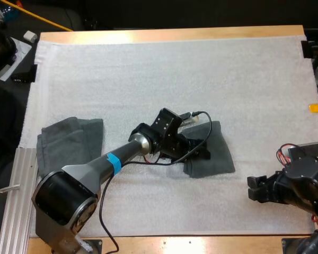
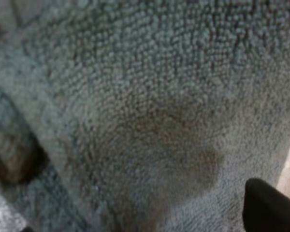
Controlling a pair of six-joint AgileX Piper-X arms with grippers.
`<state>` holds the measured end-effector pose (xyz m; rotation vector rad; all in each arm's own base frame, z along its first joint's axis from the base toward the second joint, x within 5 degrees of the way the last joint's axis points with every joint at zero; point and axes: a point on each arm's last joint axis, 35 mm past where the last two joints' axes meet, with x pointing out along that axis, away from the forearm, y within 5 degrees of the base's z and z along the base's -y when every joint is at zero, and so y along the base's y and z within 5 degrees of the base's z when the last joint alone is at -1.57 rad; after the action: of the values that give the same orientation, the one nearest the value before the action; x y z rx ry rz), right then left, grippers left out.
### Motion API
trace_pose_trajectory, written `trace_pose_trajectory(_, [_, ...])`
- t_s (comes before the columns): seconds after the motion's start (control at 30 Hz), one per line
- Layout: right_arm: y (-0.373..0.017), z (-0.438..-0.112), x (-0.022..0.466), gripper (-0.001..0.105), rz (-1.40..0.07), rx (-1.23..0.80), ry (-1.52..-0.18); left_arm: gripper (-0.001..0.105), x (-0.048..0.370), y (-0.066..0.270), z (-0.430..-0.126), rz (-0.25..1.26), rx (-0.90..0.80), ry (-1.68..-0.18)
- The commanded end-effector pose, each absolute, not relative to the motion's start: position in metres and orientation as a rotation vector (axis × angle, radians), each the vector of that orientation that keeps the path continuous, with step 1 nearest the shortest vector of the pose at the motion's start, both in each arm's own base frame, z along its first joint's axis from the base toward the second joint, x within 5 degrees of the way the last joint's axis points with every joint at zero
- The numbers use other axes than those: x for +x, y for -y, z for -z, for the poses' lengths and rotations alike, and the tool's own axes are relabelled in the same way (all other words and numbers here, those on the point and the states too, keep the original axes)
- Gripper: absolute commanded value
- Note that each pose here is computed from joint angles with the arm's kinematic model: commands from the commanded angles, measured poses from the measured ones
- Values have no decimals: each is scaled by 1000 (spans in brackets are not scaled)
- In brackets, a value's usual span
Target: Pick towel from pile, fold and stack
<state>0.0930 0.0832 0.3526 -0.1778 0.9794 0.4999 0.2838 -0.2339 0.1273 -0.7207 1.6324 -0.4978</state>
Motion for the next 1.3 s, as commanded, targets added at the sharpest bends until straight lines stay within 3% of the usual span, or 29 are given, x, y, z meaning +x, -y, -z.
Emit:
trace_pose_trajectory(0.0, [-82, -354, 92, 67, -500, -183, -980, 50, 284, 234, -128, 492, -735, -1643])
trace_pose_trajectory(0.2, [-81, -354, 91, 67, -499, -181, -981, 7, 283, 234, -128, 484, -726, -1651])
trace_pose_trajectory(0.27, [-81, -354, 91, 67, -500, -182, -983, 1, 283, 233, -129, 494, -717, -1648])
trace_pose_trajectory(0.5, [-81, -354, 91, 67, -497, -184, -983, 0, 279, 225, -152, 577, -598, -1575])
trace_pose_trajectory(0.73, [-80, -354, 91, 67, -496, -185, -977, 0, 273, 181, -196, 565, -365, -1483])
trace_pose_trajectory(0.8, [-82, -354, 92, 67, -499, -186, -977, 0, 274, 184, -197, 565, -420, -1477])
trace_pose_trajectory(1.0, [-82, -353, 92, 67, -500, -191, -980, 0, 268, 123, -232, 427, -282, -1430])
trace_pose_trajectory(1.27, [-81, -353, 91, 67, -501, -193, -984, 0, 257, 48, -254, 184, -85, -1423])
